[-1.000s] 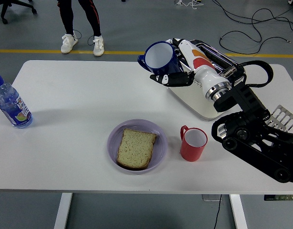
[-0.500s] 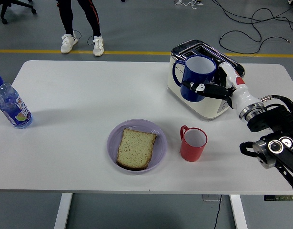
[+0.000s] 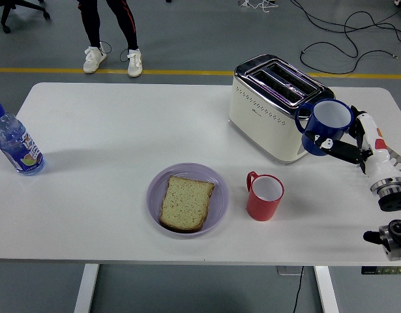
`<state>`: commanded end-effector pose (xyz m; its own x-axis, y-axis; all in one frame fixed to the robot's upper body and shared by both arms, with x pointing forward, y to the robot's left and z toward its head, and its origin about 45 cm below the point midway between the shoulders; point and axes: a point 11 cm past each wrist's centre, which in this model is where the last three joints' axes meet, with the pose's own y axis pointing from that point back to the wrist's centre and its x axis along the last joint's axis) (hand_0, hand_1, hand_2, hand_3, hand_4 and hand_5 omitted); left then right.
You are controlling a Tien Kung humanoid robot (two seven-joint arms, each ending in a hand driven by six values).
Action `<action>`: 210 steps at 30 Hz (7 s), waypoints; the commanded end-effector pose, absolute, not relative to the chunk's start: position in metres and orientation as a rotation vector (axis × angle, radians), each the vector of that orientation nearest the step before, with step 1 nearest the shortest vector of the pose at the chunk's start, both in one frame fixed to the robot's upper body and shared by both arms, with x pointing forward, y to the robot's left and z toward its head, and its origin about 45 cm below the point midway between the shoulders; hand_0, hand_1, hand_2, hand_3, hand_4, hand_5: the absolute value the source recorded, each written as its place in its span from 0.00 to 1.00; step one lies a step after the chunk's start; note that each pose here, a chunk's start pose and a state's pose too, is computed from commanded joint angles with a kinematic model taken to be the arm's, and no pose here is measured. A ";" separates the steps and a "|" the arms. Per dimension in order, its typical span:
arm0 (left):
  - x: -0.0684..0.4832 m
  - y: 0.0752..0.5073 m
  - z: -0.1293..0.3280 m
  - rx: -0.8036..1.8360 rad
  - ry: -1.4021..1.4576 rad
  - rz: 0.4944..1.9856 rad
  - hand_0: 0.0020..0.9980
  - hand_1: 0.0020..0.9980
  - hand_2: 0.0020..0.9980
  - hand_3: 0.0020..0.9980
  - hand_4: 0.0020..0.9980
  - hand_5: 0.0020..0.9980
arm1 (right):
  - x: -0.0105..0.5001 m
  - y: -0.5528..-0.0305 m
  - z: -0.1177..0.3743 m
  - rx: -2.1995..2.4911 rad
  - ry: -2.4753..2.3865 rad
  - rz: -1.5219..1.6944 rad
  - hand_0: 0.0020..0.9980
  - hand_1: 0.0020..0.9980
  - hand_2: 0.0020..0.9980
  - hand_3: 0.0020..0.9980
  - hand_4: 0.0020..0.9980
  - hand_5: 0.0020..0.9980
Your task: Pick up the cup,pour liquid into bread,place the cup on the desk
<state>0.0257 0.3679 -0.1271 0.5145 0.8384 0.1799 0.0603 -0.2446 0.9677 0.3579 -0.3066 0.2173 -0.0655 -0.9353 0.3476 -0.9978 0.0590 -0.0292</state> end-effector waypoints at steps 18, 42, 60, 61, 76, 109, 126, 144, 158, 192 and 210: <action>0.030 0.368 -0.127 1.668 0.761 0.885 0.66 0.69 0.71 0.60 0.31 0.90 | 0.322 -0.334 0.150 1.820 -2.201 0.229 0.43 0.38 0.52 0.56 0.53 0.00; 0.037 0.367 -0.126 1.659 0.752 0.892 0.66 0.69 0.71 0.60 0.31 0.90 | 0.311 -0.341 0.106 1.753 -2.221 0.252 0.52 0.46 0.56 0.57 0.55 0.00; 0.035 0.365 -0.127 1.656 0.755 0.887 0.66 0.69 0.71 0.60 0.31 0.90 | 0.302 -0.337 0.089 1.732 -2.236 0.223 0.53 0.47 0.57 0.57 0.58 0.00; 0.035 0.365 -0.127 1.656 0.755 0.887 0.66 0.69 0.71 0.60 0.31 0.90 | 0.302 -0.337 0.089 1.732 -2.237 0.222 0.53 0.47 0.57 0.57 0.58 0.00; 0.041 0.364 -0.126 1.653 0.747 0.896 0.66 0.69 0.71 0.60 0.31 0.90 | 0.300 -0.336 0.080 1.722 -2.217 0.201 0.55 0.48 0.58 0.58 0.61 0.01; 0.047 0.365 -0.126 1.654 0.729 0.894 0.66 0.69 0.71 0.60 0.31 0.90 | 0.304 -0.338 0.079 1.702 -2.171 0.251 0.66 0.57 0.77 0.84 0.89 0.00; 0.048 0.365 -0.125 1.655 0.725 0.893 0.65 0.69 0.71 0.60 0.31 0.90 | 0.303 -0.339 0.080 1.695 -2.150 0.282 0.74 0.66 0.87 0.99 0.95 0.00; 0.042 0.362 -0.127 1.657 0.730 0.879 0.65 0.69 0.71 0.60 0.30 0.89 | 0.305 -0.338 0.083 1.736 -2.131 0.295 0.87 0.76 0.94 1.00 1.00 0.00; 0.039 0.363 -0.127 1.667 0.726 0.862 0.65 0.69 0.71 0.60 0.31 0.89 | 0.308 -0.334 0.111 1.762 -2.220 0.360 0.90 0.80 0.96 1.00 1.00 0.00; 0.039 0.365 -0.126 1.665 0.733 0.874 0.65 0.69 0.71 0.60 0.31 0.89 | 0.303 -0.335 0.230 2.016 -2.722 0.047 0.80 0.72 0.82 0.86 0.86 0.08; 0.033 0.365 -0.127 1.676 0.736 0.857 0.66 0.69 0.71 0.60 0.31 0.90 | 0.301 -0.359 0.220 1.970 -2.861 -0.267 0.71 0.66 0.71 0.72 0.77 0.13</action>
